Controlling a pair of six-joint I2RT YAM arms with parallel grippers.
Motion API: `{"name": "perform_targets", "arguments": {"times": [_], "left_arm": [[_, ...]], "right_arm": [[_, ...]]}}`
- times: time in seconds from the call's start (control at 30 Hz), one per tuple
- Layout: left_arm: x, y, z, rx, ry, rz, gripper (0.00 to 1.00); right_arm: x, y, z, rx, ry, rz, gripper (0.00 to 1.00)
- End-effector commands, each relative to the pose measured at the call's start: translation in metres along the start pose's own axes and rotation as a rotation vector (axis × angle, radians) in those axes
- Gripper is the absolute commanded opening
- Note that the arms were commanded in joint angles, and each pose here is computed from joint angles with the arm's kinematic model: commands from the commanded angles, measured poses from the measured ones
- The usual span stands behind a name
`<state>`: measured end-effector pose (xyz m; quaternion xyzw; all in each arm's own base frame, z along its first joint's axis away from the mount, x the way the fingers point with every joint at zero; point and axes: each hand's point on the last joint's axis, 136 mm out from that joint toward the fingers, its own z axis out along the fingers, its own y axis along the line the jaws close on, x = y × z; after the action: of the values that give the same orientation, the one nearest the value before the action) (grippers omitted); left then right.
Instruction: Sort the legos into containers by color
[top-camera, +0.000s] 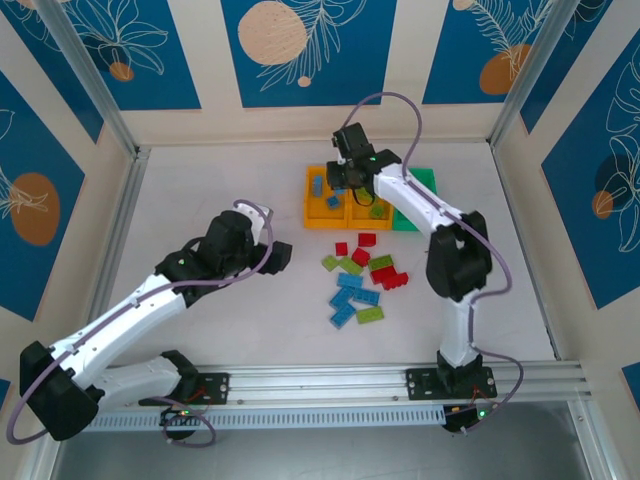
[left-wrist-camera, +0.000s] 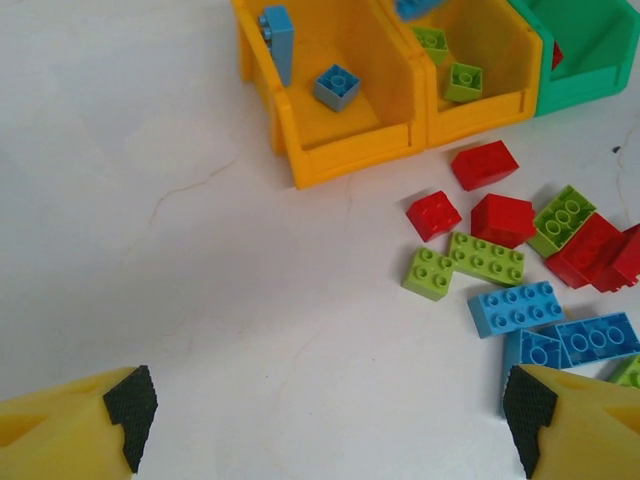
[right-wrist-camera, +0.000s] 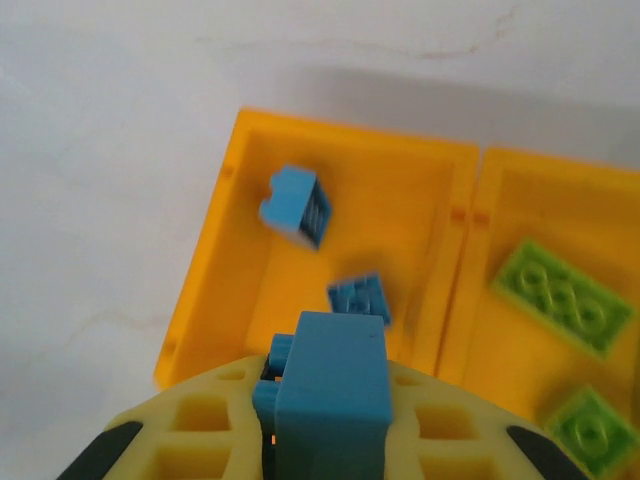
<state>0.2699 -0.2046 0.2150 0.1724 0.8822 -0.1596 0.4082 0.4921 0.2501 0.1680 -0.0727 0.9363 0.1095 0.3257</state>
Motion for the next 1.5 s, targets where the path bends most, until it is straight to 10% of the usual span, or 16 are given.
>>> {"name": "perform_targets", "arguments": {"times": [0.0, 0.13, 0.4, 0.67, 0.93, 1.23, 1.47], "left_arm": [[0.002, -0.011, 0.002, 0.056, 0.015, -0.037, 0.91], [0.012, -0.019, 0.012, 0.091, 0.065, -0.076, 0.91], [0.031, -0.039, 0.052, 0.132, 0.259, -0.071, 0.89], [0.051, -0.07, 0.117, 0.176, 0.456, 0.027, 0.83], [0.071, -0.091, 0.169, 0.244, 0.544, 0.15, 0.83], [0.099, -0.089, 0.198, 0.212, 0.633, 0.244, 0.73], [0.111, -0.08, 0.197, 0.165, 0.647, 0.28, 0.44]], "right_arm": [[-0.003, 0.011, 0.024, -0.039, 0.055, -0.038, 0.25], [-0.017, 0.017, 0.021, -0.061, 0.076, -0.041, 0.53], [-0.004, 0.003, -0.084, -0.148, 0.067, 0.05, 0.54], [0.099, -0.007, -0.19, -0.247, 0.03, 0.161, 0.58], [0.188, -0.051, -0.208, -0.088, 0.163, 0.269, 0.63], [0.192, -0.047, -0.203, -0.1, 0.199, 0.28, 0.63], [0.18, -0.035, -0.209, -0.159, 0.214, 0.288, 0.63]]}}
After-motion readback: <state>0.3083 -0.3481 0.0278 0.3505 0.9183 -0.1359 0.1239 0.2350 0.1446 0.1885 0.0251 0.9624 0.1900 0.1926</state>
